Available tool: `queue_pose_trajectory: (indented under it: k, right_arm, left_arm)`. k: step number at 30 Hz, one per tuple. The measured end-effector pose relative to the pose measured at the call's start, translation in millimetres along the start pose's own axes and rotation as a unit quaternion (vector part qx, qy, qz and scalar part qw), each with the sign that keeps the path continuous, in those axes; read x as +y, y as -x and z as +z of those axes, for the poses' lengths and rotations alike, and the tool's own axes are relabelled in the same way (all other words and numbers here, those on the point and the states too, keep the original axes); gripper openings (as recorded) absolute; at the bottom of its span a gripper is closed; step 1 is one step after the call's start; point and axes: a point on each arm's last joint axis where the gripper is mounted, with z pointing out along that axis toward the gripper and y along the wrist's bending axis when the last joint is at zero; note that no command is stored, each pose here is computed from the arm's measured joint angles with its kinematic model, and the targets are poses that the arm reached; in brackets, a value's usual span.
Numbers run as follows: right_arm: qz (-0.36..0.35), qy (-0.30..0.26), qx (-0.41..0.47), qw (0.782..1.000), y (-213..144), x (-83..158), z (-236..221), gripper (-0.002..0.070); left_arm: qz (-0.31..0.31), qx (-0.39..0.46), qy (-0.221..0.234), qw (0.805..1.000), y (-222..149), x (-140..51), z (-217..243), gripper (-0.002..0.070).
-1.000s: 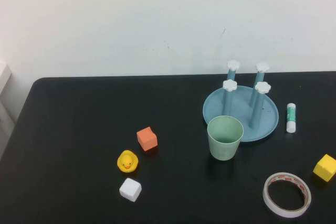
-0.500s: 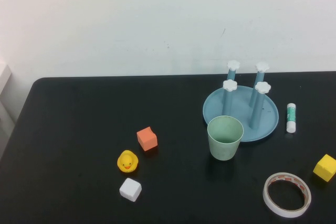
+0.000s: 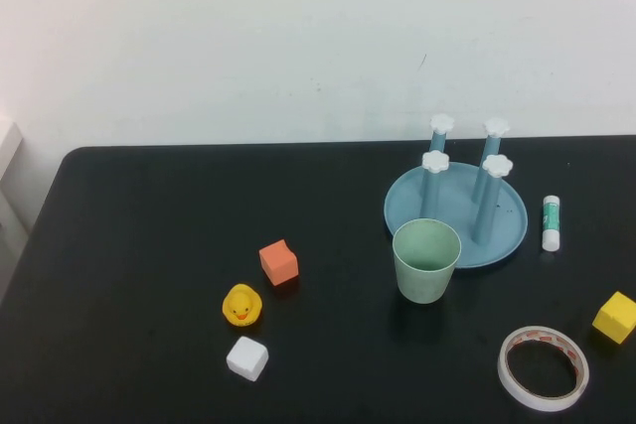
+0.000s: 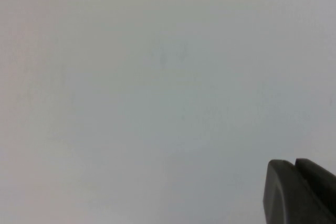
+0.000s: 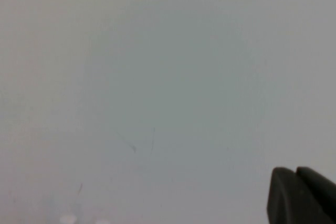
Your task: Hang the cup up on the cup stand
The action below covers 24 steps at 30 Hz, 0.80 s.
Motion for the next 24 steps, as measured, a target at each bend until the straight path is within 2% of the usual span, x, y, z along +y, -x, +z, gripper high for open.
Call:
queue_pose_trajectory:
  k: [3,6,12,15,19,24]
  right_arm:
    - [0.0,0.007,0.07,0.997,16,-1,9,-0.0001]
    - [-0.006,0.016,0.165,0.986,20,-1,23,-0.0001]
    - [-0.034,0.051,0.329,0.942,-3,3,59,-0.0001]
    - [-0.037,0.089,0.382,0.919,-21,9,79,-0.0001]
    - [-0.032,0.167,0.435,0.884,-47,22,105,-0.0001]
    - [-0.005,0.258,0.459,0.85,-79,39,141,0.0001]
  left_arm:
    - [0.014,0.056,0.001,0.998,3,1.2,8,-0.0002]
    - [0.017,0.119,-0.001,0.993,-7,1.2,17,-0.0002]
    - [0.002,0.208,-0.007,0.978,-24,-0.3,26,-0.0002]
    - [-0.002,0.231,-0.008,0.973,-28,-0.8,26,-0.0002]
    - [-0.014,0.248,-0.012,0.968,-38,-2.5,25,-0.0002]
    - [-0.035,0.267,-0.015,0.963,-58,-5.4,23,-0.0002]
